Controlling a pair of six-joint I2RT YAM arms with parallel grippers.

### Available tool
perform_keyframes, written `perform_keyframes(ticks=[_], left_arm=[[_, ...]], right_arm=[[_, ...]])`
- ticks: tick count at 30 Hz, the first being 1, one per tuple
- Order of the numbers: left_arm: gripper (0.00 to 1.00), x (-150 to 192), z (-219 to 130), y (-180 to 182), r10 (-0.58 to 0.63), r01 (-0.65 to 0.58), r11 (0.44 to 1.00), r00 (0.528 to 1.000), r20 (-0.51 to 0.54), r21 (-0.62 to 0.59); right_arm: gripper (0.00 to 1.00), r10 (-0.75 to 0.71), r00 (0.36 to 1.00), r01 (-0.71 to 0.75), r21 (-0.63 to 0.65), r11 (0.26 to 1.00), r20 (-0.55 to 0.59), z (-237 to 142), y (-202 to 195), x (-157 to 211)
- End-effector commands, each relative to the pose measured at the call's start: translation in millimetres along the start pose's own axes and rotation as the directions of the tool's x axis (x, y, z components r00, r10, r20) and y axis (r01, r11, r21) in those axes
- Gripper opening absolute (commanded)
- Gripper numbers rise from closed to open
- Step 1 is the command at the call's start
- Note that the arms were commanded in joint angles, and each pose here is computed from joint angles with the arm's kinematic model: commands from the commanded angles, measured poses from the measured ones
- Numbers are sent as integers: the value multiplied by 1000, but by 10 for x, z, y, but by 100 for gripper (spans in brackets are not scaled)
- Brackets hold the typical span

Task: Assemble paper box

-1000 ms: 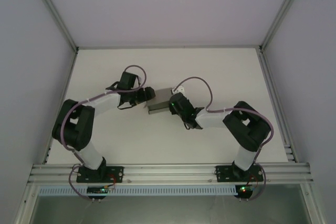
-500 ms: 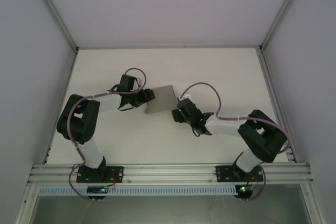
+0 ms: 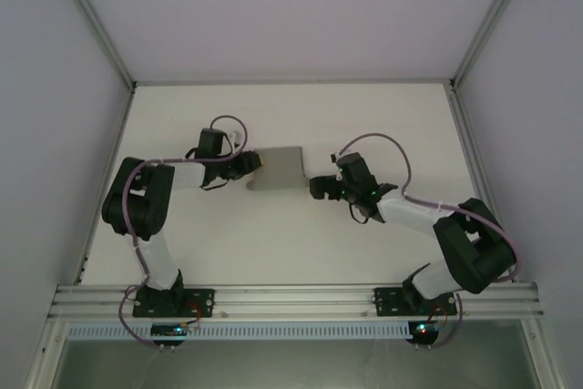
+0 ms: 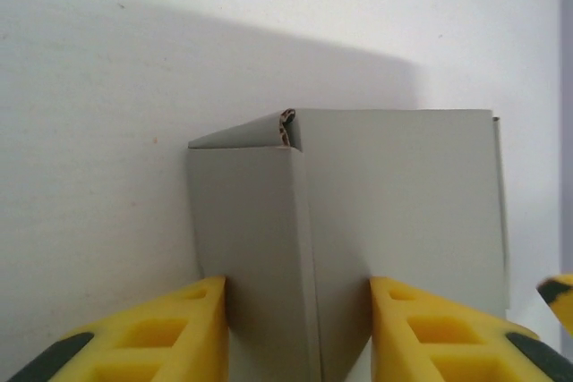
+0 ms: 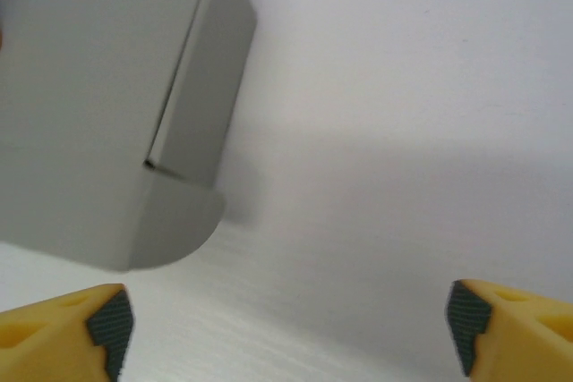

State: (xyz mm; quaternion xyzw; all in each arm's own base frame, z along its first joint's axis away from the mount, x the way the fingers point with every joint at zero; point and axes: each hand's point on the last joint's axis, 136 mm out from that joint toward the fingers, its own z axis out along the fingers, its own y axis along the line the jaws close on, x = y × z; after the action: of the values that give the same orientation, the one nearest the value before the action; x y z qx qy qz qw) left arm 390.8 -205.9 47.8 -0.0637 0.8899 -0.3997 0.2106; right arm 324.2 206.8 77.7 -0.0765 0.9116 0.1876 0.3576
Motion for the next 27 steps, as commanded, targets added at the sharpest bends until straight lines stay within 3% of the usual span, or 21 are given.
perform_keyframes(ticks=[1,7,12,15,27], left_arm=[[30,154,58,156,-48,50,997,998,-40,54],[25,148,21,243,-116,119,985,993,-27,127],[25,171,-9,295,-150,152,974,988,-22,167],[21,177,-12,346,-172,173,969,985,-22,174],[21,219,-17,404,-207,207,955,978,-23,211]], right_arm=[[99,105,994,-103,-124,987,10,-80,176,-302],[99,155,987,-160,-189,969,-42,-31,337,-526],[99,248,958,-282,-302,911,-146,155,527,-604],[95,297,926,-363,-329,872,-233,324,591,-583],[83,371,850,-516,-458,724,-373,716,932,-618]])
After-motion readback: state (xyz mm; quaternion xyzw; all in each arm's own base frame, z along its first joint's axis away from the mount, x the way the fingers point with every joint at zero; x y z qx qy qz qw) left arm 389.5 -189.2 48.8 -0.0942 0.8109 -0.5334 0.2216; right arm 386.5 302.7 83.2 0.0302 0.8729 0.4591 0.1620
